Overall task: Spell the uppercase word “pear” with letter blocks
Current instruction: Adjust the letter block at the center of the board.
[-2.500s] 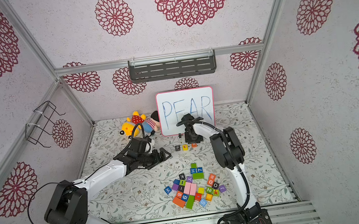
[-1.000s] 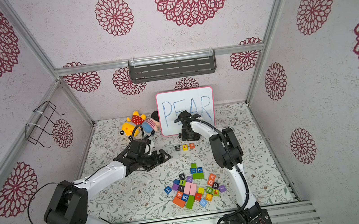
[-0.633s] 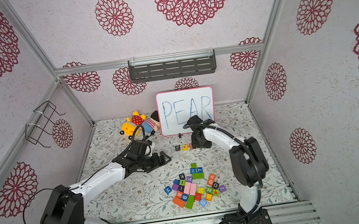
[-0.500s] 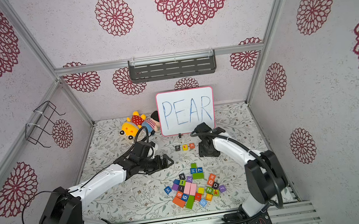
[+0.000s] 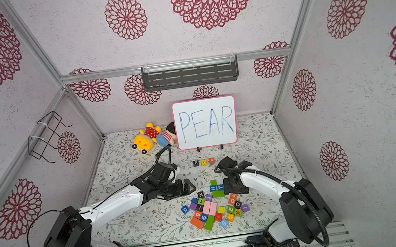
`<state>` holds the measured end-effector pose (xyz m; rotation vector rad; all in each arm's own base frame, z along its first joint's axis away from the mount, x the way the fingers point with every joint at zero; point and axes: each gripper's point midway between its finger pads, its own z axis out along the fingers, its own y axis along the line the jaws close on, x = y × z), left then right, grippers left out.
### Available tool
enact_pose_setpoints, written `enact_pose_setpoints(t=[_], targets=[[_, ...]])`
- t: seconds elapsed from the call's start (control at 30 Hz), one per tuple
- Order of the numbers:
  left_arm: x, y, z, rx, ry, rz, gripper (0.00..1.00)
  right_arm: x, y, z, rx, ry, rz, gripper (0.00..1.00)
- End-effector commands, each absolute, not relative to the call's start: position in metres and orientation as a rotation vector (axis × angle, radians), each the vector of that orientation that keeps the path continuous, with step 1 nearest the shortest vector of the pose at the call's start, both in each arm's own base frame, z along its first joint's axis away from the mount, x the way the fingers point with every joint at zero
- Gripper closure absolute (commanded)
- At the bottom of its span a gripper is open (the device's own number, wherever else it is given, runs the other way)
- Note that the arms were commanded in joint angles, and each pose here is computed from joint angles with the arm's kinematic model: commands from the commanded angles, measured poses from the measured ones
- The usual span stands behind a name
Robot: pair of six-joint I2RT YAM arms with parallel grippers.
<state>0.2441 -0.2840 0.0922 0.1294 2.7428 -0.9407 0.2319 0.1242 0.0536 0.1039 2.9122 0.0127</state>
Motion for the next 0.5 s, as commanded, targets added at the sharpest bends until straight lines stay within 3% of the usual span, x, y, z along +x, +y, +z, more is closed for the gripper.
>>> enact_pose_setpoints(t=[0.0, 0.47], targets=[[0.245, -0.286, 0.102, 0.143, 2.703, -0.954, 0.02, 0.234, 0.125, 0.051, 0.133, 2.896, 0.007, 0.34], [0.245, -0.283, 0.099, 0.14, 2.701, -0.934, 0.02, 0.227, 0.112, 0.027, 0.147, 2.93, -0.101, 0.35]])
